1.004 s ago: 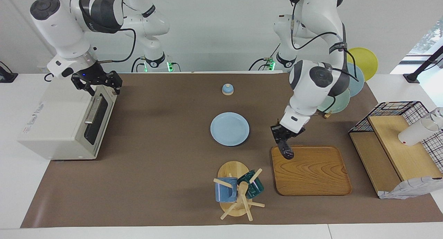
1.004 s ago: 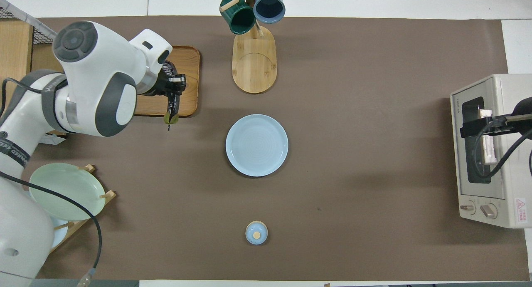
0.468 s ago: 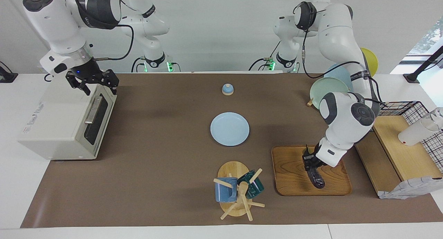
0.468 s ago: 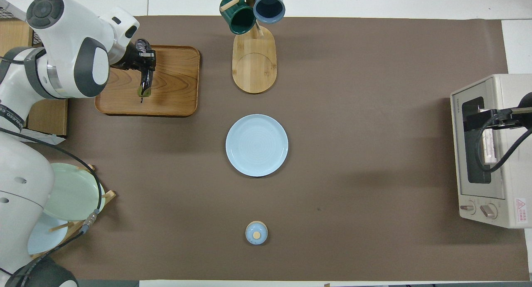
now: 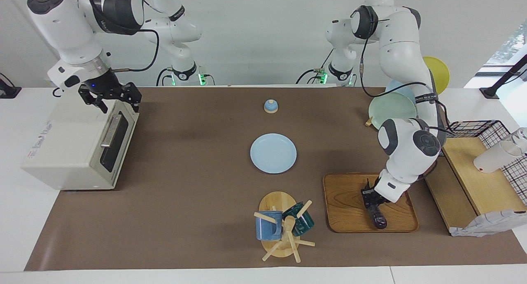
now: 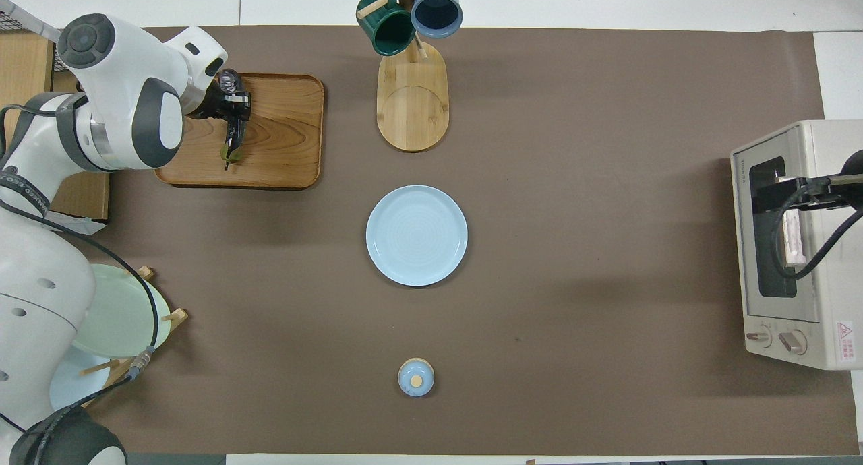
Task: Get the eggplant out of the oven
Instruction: 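Carry the eggplant with the left gripper onto the wooden tray, then open the left gripper and withdraw it from the tray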
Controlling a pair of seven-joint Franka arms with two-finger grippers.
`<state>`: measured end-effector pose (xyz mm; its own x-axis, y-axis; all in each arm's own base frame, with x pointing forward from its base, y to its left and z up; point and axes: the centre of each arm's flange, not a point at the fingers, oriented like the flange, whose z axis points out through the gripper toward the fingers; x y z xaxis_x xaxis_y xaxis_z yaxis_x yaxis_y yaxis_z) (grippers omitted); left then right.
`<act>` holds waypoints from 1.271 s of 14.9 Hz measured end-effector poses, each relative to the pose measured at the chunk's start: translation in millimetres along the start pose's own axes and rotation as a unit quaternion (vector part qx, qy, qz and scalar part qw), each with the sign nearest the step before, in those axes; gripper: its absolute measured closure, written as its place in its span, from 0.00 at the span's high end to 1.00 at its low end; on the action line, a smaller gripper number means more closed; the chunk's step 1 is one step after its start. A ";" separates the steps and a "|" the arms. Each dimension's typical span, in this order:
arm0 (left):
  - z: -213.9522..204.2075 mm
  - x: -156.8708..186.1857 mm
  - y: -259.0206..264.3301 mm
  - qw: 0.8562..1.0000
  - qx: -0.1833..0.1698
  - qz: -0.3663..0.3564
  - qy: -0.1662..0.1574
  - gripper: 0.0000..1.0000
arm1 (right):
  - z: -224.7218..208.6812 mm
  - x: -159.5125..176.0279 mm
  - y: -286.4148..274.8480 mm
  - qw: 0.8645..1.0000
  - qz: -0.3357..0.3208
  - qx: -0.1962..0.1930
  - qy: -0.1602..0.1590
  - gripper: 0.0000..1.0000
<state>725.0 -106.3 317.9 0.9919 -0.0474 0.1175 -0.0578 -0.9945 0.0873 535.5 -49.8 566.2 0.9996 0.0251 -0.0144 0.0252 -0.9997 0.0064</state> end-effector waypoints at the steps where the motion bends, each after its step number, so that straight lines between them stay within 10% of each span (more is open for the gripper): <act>1: -0.3 -0.2 0.0 1.000 0.000 0.001 -0.001 0.30 | 0.0 0.0 0.0 1.000 0.000 0.000 0.000 1.00; 5: -1.9 -1.3 0.1 1.000 0.001 0.003 -0.007 0.38 | 0.0 0.0 0.0 1.000 0.000 0.000 0.000 1.00; 11: -85.0 -5.6 -9.4 1.000 0.003 -0.002 -0.019 0.99 | 0.0 0.0 0.0 1.000 0.000 0.000 0.000 1.00; 19: -253.8 -61.1 0.8 0.999 0.007 0.005 -0.037 1.00 | 0.0 0.0 -0.3 1.000 0.000 0.000 0.000 1.00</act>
<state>635.8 -80.5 561.9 0.9969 -0.0639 0.0449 -0.0671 -0.9951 0.0730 535.5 -49.6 566.2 0.9996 0.0255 -0.0145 0.0256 -0.9997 0.0064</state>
